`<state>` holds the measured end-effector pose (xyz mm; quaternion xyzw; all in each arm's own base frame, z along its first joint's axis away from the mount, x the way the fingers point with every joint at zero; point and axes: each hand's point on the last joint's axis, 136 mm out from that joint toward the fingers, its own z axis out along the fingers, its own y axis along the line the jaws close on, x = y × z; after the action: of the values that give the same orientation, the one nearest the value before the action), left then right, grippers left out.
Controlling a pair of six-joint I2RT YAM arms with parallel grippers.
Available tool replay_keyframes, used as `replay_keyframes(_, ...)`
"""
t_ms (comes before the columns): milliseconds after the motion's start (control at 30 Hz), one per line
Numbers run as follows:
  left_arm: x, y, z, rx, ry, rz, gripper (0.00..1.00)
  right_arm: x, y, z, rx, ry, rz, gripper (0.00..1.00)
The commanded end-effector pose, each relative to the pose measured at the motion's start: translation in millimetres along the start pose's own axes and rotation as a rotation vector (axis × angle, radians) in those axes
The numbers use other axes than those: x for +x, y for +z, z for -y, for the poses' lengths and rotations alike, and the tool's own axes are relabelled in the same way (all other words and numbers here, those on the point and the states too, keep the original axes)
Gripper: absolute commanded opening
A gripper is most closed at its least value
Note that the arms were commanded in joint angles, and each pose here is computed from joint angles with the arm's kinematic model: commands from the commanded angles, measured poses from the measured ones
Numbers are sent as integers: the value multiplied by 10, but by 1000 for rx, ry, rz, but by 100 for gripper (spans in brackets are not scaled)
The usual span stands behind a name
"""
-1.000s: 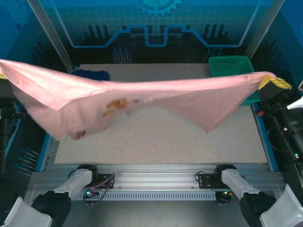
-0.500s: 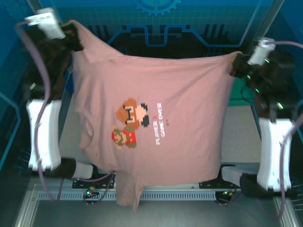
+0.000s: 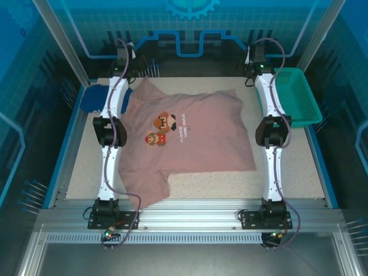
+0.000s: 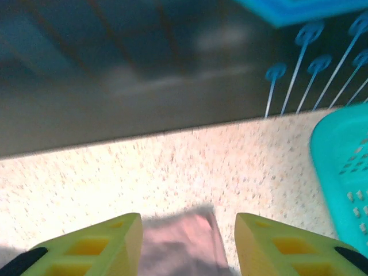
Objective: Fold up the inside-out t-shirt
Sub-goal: Turn over the T-shirt at the center of the table, then move the T-shirt to the center of the table.
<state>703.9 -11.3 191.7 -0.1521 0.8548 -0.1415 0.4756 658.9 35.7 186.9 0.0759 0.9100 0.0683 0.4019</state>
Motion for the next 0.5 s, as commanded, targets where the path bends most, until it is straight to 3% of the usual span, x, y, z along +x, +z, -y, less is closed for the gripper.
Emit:
replay_keyframes(0, -575, -705, 412, 127, -87, 107, 68, 6, -749, -341, -5, -116, -61, 48)
replay_keyframes(100, -373, -1014, 359, 105, -143, 60, 71, 526, -1007, -482, -3, -190, -156, 48)
replay_keyframes(200, -8, -1390, 307, 113, -223, 16, 72, 1096, -1312, -471, -54, -146, -202, 50)
replay_keyframes(300, 545, -1796, 364, 170, -307, -52, 72, 1774, -1566, -266, -35, -110, -311, 51)
replay_keyframes(467, 1594, -2362, 527, 192, -268, -179, 73, 2749, -1971, 291, 122, -57, -480, 54)
